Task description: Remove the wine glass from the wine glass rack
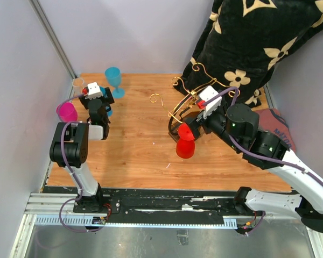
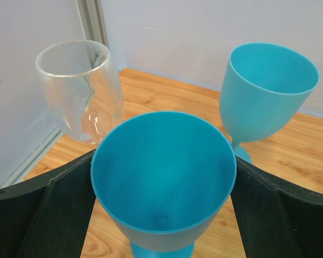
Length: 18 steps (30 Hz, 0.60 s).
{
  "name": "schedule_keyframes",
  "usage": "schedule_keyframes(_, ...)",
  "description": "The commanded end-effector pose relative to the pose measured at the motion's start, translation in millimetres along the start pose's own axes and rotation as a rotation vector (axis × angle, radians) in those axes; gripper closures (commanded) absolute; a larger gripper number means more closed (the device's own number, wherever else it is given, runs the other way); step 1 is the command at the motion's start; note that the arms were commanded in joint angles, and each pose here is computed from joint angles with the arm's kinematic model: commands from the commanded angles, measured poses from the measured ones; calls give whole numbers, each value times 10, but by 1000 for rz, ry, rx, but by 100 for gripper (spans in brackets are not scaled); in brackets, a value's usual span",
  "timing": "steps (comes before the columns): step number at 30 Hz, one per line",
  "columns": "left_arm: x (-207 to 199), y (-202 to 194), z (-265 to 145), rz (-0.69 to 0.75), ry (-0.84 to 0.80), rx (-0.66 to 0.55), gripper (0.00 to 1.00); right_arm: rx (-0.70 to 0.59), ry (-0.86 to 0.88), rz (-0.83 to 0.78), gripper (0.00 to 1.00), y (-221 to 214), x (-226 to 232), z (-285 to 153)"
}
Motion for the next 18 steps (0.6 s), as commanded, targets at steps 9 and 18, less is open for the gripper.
schedule_keyframes(9, 102, 406, -13, -36, 42, -49, 0, 217, -81, 430, 20, -359, -51, -249)
schedule_keyframes(18, 175, 601, -78, -42, 57, 89, 0, 274, -95, 656, 25, -580, -54, -402)
Point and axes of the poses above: each gripper's point midway between its finger pads, its own z axis out along the fingers, its own x axis along the line the jaws close on, y = z × x, the point moved 8 cm from there along -z, back along the fingers, and after that the axes turned 12 degrees about z, right-handed, at the moved point
